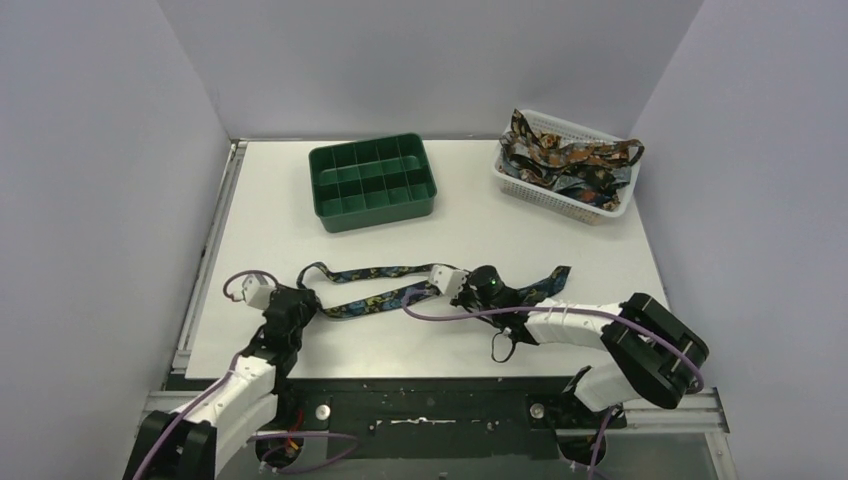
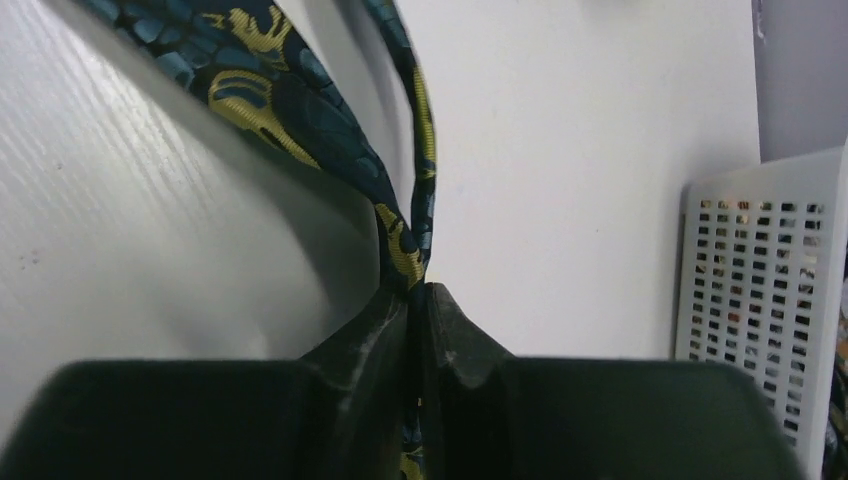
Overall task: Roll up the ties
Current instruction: Flatten out the tie at the center of the board.
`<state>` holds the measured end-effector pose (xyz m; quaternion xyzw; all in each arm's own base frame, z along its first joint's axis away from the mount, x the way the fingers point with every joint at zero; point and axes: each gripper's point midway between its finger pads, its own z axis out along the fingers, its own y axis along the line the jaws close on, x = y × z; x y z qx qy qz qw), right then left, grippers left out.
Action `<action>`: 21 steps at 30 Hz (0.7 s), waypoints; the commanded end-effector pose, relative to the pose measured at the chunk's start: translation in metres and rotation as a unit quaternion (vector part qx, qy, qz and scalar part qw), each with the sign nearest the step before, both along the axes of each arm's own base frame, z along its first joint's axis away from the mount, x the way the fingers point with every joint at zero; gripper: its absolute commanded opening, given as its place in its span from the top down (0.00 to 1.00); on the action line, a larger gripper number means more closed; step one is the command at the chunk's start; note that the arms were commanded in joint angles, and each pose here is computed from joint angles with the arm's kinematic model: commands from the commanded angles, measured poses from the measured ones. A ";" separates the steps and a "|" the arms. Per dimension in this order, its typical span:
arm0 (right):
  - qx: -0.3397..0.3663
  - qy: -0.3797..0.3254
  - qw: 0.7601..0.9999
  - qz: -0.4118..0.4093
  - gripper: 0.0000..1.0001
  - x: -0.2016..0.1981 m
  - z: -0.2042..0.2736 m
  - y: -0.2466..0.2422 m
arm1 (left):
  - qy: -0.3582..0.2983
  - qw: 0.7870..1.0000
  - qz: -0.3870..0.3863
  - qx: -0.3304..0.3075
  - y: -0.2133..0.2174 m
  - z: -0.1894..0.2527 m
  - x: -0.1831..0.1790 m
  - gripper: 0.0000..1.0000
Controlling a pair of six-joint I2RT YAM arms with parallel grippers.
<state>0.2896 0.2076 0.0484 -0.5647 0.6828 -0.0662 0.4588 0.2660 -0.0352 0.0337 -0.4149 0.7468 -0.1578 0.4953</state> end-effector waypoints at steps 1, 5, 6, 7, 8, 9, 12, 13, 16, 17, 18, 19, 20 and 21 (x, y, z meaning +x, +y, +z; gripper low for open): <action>0.033 -0.051 0.996 -0.057 0.84 0.015 0.026 -0.002 | -0.023 0.996 0.072 -0.041 0.015 0.021 0.000 0.81; 0.086 -0.014 0.996 -0.031 0.39 -0.003 0.042 0.010 | 0.037 0.991 0.123 -0.032 0.031 0.007 -0.023 0.59; 0.112 -0.010 0.993 -0.030 0.37 -0.006 0.052 0.013 | 0.053 0.989 0.134 -0.026 0.036 0.005 -0.028 0.56; 0.151 -0.012 0.988 -0.040 0.32 -0.005 0.068 0.016 | 0.061 0.988 0.137 -0.016 0.038 0.007 -0.030 0.53; 0.203 -0.006 0.978 -0.045 0.26 -0.006 0.088 0.021 | 0.069 0.987 0.142 -0.009 0.041 0.008 -0.032 0.48; 0.239 0.004 0.970 -0.036 0.22 -0.005 0.102 0.026 | 0.077 0.986 0.145 0.001 0.043 0.010 -0.033 0.40; 0.316 0.045 0.948 -0.010 0.17 0.005 0.134 0.041 | 0.103 0.983 0.147 0.032 0.049 0.022 -0.033 0.33; 0.330 0.061 0.942 -0.019 0.17 0.012 0.139 0.047 | 0.109 0.983 0.142 0.043 0.049 0.027 -0.031 0.32; 0.318 0.140 0.938 -0.003 0.20 0.020 0.127 0.077 | 0.138 0.977 0.142 0.074 0.053 0.038 -0.030 0.27; 0.299 0.172 0.939 0.005 0.21 0.018 0.112 0.089 | 0.148 0.976 0.138 0.087 0.055 0.041 -0.029 0.26; 0.277 0.192 0.942 0.008 0.22 0.019 0.099 0.099 | 0.153 0.974 0.132 0.098 0.055 0.045 -0.026 0.24; 0.250 0.205 0.946 0.010 0.24 0.019 0.086 0.109 | 0.159 0.973 0.126 0.108 0.056 0.046 -0.024 0.21; 0.215 0.211 0.954 0.005 0.24 0.019 0.069 0.114 | 0.164 0.973 0.116 0.117 0.056 0.047 -0.021 0.20; 0.179 0.209 0.961 0.016 0.24 0.018 0.058 0.121 | 0.172 0.971 0.106 0.125 0.056 0.047 -0.018 0.20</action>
